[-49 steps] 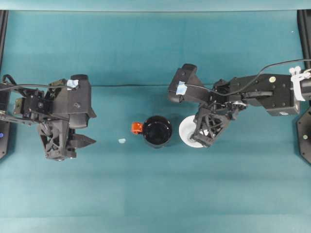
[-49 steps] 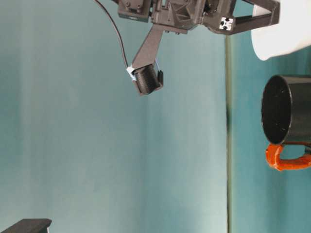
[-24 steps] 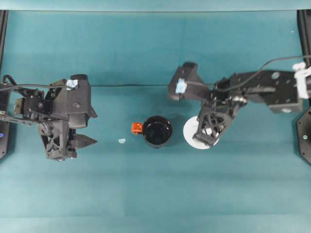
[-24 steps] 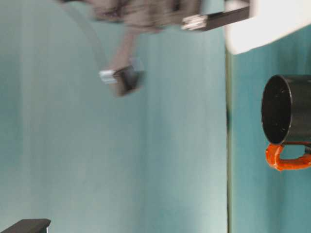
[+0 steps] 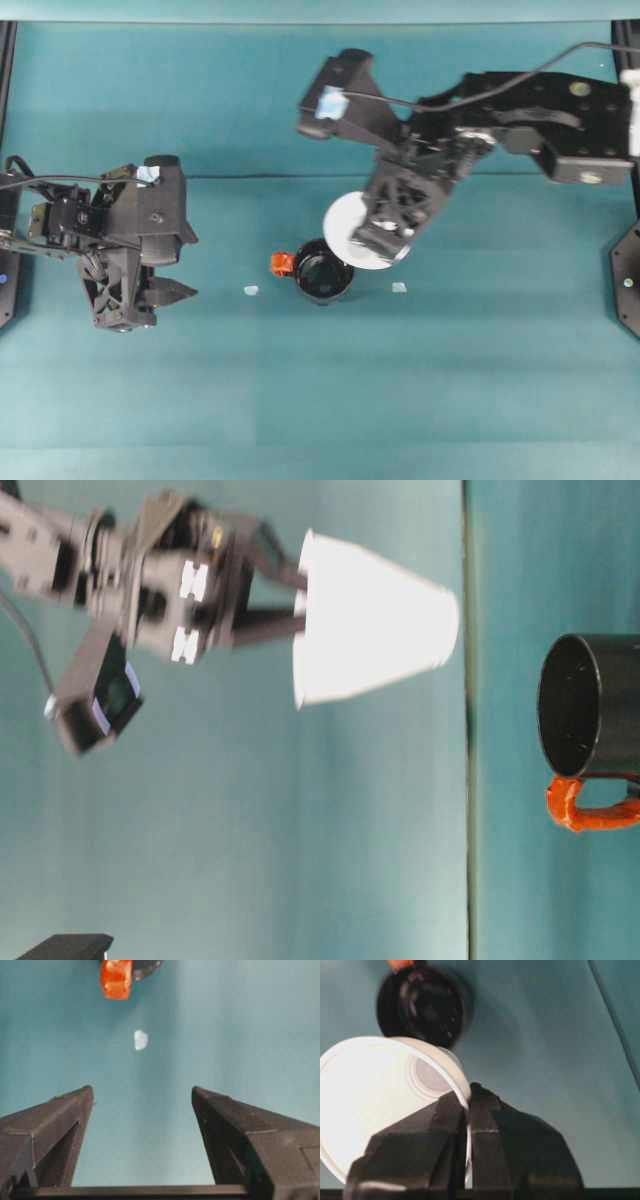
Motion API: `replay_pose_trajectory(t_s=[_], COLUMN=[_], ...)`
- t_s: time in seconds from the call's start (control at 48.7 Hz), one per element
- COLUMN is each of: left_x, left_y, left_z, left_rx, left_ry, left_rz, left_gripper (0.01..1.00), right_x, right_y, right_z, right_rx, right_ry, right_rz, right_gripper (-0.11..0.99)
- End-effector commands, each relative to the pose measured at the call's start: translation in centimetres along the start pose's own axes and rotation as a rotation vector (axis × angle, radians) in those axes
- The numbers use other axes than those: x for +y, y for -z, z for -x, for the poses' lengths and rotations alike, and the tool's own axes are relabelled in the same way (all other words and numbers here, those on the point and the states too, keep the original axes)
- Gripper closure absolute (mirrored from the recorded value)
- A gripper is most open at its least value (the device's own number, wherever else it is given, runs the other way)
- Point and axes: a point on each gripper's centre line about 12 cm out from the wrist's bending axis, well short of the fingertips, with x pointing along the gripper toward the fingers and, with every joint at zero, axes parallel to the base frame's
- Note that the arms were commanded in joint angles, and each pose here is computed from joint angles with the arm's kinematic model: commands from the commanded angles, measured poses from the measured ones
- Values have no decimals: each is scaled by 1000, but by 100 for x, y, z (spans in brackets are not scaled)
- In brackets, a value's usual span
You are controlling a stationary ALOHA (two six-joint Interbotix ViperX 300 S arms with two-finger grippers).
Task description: Put the paper cup into the moved red handle cup holder.
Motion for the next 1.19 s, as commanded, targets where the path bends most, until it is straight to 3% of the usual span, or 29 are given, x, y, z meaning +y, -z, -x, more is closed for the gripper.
replay_pose_trajectory(t_s=[0.0, 0.267, 0.411, 0.637, 0.945, 1.171], left_x=[-8, -7, -7, -7, -7, -8], left_y=[-50, -44, -46, -44, -43, -46], left_z=[52, 49, 54, 49, 31, 31], left_rx=[-26, -24, -26, -24, -21, -24], left_ry=[3, 2, 3, 2, 2, 3], left_rz=[-1, -1, -1, 1, 1, 1], left_gripper=[158, 158, 158, 158, 158, 158], right_x=[76, 175, 211, 182, 129, 131], right_y=[-120, -161, -152, -148, -22, -22], right_z=[118, -65, -319, -615, -979, -1007], right_rx=[-47, -23, -2, 5, 68, 63], right_ry=[-18, -16, -10, 2, 27, 44], right_rz=[11, 28, 37, 43, 57, 78], right_gripper=[985, 985, 985, 985, 985, 985])
